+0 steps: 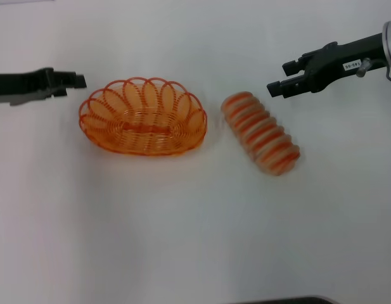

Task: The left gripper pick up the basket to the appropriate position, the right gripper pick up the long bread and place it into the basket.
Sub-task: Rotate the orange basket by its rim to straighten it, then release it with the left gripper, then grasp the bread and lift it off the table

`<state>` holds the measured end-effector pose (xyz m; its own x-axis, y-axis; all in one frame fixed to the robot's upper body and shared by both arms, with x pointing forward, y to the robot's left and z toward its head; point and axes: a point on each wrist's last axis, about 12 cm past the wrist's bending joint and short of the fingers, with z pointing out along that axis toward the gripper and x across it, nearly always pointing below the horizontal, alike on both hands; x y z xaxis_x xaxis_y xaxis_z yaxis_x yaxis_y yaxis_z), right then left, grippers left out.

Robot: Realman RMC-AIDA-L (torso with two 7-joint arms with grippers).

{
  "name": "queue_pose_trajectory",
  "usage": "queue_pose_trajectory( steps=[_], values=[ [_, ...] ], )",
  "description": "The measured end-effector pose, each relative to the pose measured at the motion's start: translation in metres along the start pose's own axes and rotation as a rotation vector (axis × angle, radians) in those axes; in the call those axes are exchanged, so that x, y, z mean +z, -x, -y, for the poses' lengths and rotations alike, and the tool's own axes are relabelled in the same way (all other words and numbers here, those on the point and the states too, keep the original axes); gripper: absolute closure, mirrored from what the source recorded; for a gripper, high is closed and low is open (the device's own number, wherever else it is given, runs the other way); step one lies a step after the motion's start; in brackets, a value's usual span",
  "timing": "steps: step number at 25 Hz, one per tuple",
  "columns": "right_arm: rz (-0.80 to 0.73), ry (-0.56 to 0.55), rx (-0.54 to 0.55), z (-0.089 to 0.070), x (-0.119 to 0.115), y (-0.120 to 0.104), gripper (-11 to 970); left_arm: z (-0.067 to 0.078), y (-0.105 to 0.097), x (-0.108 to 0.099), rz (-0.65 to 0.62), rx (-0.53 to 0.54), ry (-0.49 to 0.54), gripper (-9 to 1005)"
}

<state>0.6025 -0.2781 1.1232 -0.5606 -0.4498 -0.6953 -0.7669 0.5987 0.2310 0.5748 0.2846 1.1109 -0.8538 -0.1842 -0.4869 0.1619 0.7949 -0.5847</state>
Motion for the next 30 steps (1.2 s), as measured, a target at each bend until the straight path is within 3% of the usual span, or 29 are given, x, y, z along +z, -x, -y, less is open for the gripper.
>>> queue_pose_trajectory(
  steps=[7,16,20,26,30],
  values=[
    [0.010,0.007,-0.003,-0.002,0.002,0.000,234,0.006,0.007,-0.017,0.077,0.303,-0.159,489],
    [0.054,0.053,-0.034,-0.007,0.001,0.001,232,0.012,0.003,-0.038,0.007,0.692,-0.318,490],
    [0.107,0.069,-0.007,-0.007,-0.007,0.001,226,0.014,0.002,-0.039,-0.024,0.784,-0.313,430],
    [0.155,0.084,0.067,-0.005,-0.015,-0.002,74,0.017,0.004,-0.038,-0.078,0.859,-0.277,309],
    [0.184,0.065,0.172,-0.002,-0.015,-0.005,30,0.015,0.005,-0.041,-0.060,0.882,-0.262,228]
  ],
)
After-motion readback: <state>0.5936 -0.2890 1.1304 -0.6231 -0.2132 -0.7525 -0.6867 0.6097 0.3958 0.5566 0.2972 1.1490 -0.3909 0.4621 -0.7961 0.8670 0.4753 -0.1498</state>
